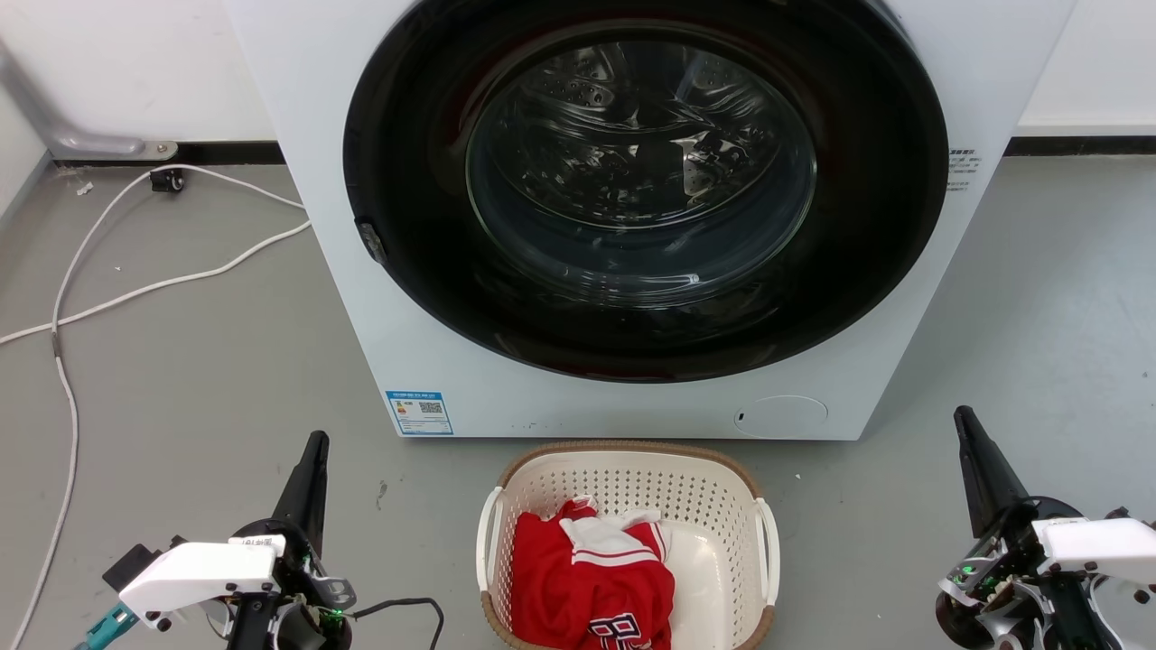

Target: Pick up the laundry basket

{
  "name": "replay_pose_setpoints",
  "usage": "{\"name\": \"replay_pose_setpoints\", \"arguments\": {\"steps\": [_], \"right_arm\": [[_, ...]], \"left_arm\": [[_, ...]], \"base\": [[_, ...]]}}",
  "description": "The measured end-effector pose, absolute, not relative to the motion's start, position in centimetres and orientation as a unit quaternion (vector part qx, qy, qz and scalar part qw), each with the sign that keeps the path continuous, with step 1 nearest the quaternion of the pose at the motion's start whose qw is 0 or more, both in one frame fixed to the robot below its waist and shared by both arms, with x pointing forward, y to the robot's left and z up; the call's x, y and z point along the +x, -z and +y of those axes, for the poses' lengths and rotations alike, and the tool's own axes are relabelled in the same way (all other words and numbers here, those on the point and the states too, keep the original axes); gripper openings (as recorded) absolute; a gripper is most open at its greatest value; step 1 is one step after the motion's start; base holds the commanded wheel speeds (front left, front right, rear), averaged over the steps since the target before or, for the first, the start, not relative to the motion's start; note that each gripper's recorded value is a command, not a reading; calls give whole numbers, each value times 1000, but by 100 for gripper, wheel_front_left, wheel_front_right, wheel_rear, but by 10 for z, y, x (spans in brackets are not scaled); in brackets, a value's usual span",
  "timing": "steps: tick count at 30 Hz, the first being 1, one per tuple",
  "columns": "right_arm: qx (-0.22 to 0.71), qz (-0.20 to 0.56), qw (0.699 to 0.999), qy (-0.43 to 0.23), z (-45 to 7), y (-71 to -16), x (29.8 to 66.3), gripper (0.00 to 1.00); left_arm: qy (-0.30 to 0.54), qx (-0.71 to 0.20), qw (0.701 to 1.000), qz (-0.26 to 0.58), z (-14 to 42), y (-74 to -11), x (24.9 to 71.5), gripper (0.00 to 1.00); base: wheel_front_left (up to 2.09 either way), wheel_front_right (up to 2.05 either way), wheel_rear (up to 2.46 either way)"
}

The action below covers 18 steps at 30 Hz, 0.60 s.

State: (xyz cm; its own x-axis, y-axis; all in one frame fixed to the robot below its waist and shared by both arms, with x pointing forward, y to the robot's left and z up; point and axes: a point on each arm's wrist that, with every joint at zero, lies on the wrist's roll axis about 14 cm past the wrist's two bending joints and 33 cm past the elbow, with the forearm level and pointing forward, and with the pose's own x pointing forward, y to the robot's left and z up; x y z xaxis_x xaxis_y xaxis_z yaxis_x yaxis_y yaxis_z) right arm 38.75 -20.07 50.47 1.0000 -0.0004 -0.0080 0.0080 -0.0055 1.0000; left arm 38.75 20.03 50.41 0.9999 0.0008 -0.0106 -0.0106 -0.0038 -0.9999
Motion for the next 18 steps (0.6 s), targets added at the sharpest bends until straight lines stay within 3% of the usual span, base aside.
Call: {"name": "replay_pose_setpoints", "arguments": {"steps": [18], "right_arm": [[709,3,705,3,-201,-505,388,0]], "left_arm": [[-4,-709,706,4,200,-504,388,0]], "base": [[0,0,0]]}}
